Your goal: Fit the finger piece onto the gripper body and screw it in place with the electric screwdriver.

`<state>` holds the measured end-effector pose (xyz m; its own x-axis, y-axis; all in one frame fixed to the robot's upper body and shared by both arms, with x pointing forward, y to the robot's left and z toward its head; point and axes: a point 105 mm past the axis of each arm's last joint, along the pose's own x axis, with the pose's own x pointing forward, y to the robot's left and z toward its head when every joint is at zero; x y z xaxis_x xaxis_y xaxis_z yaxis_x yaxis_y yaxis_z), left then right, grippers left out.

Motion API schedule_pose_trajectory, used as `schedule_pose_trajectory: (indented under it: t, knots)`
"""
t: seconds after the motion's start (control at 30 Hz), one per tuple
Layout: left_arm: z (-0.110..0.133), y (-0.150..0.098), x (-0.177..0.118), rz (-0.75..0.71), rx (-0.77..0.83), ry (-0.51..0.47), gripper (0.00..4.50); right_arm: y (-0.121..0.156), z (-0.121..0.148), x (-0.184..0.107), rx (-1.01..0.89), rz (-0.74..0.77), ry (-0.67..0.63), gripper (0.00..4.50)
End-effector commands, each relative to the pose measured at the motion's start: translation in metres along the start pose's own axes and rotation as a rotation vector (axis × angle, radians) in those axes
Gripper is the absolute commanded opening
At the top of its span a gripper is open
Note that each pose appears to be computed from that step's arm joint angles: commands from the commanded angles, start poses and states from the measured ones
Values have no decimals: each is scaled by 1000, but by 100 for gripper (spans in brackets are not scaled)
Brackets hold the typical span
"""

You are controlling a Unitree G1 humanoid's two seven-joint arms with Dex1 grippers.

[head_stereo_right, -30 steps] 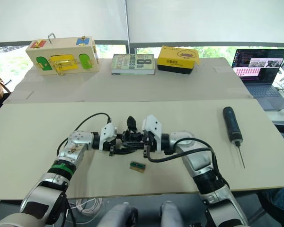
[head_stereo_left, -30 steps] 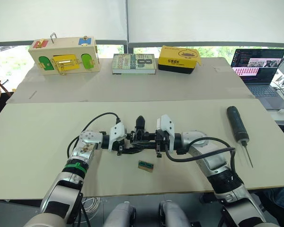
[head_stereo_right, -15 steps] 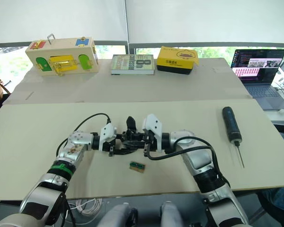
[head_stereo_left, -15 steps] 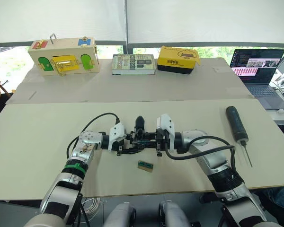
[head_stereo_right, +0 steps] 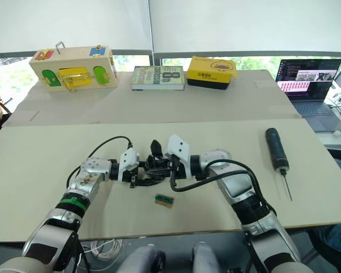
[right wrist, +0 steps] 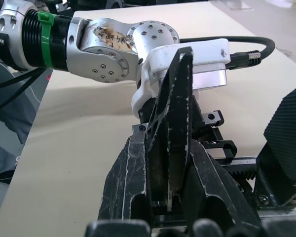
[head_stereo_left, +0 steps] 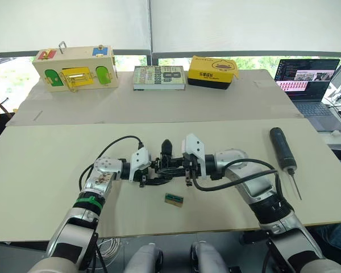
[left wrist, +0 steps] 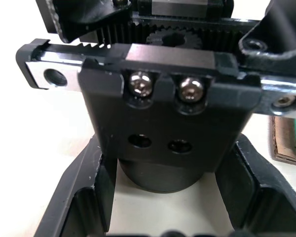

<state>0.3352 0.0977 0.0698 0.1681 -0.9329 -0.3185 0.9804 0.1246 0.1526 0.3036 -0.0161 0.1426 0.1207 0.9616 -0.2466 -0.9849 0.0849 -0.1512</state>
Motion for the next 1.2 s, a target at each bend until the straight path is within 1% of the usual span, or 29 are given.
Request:
schedule_pose_trajectory:
  t: [0.03, 0.27, 0.37, 0.63, 0.77, 0.87, 0.93, 0.97, 1.03, 1.2]
  knots:
    - [-21, -15, 4, -62, -59, 70, 229, -10, -22, -3, 73, -53, 93, 43]
    - [-21, -15, 4, -62, -62, 71, 229, -8, -32, -6, 108, -38, 85, 43]
    - [-22, -16, 5, -61, -64, 71, 229, -7, -38, -8, 109, -39, 101, 43]
    - [-24, -17, 5, -58, -72, 75, 229, -10, -13, -5, 20, -39, 43, 43]
    - [-25, -17, 5, -55, -74, 76, 229, -9, -8, -5, 10, -36, 23, 43]
    - [-25, -17, 5, -53, -75, 77, 229, -8, 0, -6, -18, -34, -21, 43]
    - [-26, -17, 4, -51, -77, 78, 229, -4, 14, -7, -64, -17, -82, 146]
    - [-26, -17, 4, -49, -78, 79, 229, -1, 21, -8, -90, 2, -112, 169]
    - [-27, -16, 3, -44, -81, 81, 229, 4, 30, -9, -117, 29, -150, 231]
    - [-30, -16, 2, -34, -88, 85, 229, 8, 36, -13, -136, 48, -180, 416]
